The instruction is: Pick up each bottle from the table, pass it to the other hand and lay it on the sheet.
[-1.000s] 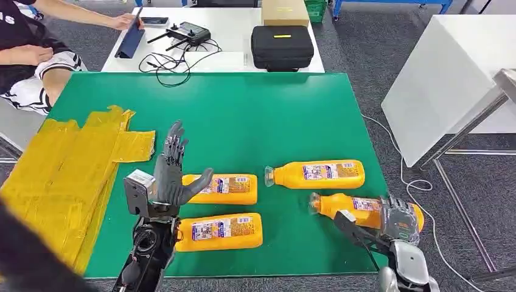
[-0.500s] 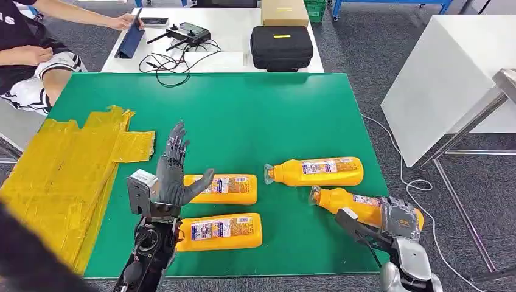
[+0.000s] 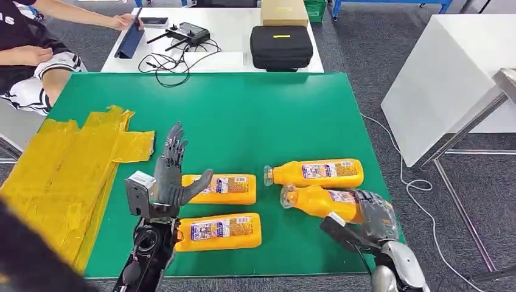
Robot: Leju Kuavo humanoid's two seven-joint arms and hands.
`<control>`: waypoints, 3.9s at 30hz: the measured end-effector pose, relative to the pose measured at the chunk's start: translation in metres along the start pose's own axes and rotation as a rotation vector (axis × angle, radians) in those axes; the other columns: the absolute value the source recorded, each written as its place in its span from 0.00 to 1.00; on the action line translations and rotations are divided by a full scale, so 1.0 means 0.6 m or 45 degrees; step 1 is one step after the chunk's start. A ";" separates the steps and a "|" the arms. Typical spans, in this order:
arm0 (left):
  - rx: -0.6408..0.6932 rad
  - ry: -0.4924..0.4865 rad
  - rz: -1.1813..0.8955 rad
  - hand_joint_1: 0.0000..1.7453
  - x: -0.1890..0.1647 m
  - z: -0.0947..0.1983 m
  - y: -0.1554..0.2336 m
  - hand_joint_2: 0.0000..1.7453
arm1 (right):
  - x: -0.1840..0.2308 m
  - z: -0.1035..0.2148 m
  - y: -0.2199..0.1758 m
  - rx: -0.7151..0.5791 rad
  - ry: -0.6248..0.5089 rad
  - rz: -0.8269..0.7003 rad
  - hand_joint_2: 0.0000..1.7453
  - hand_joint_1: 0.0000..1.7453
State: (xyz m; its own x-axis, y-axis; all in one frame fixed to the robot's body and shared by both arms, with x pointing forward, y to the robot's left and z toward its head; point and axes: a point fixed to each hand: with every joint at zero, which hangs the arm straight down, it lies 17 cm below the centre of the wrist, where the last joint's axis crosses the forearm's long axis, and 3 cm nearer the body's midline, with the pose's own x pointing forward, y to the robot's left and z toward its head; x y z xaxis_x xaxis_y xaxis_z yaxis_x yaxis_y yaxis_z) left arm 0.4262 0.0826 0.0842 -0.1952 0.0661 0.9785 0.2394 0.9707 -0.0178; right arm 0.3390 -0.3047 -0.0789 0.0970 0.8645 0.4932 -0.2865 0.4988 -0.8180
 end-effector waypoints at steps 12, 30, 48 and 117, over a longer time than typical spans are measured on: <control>-0.050 -0.027 -0.085 0.00 0.014 -0.014 -0.020 1.00 | 0.122 -0.021 -0.182 -0.610 -0.208 -0.677 1.00 1.00; -0.251 -0.208 -0.184 0.00 0.124 -0.051 -0.102 1.00 | 0.296 -0.104 -0.192 -0.530 -0.440 -0.851 1.00 1.00; -0.255 -0.297 -0.155 0.00 0.184 -0.068 -0.110 1.00 | 0.639 -0.087 -0.092 -0.121 -0.928 -0.635 1.00 1.00; 0.656 -0.233 -1.719 1.00 0.188 -0.060 0.326 1.00 | 0.644 -0.035 -0.106 -0.229 -1.020 -0.535 1.00 0.00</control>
State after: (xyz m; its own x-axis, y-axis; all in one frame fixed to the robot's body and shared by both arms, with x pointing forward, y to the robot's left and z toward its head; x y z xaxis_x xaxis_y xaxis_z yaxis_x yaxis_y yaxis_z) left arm 0.4852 0.2718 0.1983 -0.1162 -0.9555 0.2711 -0.5736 0.2874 0.7671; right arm 0.4145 -0.0012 0.1576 -0.5487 0.3424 0.7627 -0.2182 0.8220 -0.5260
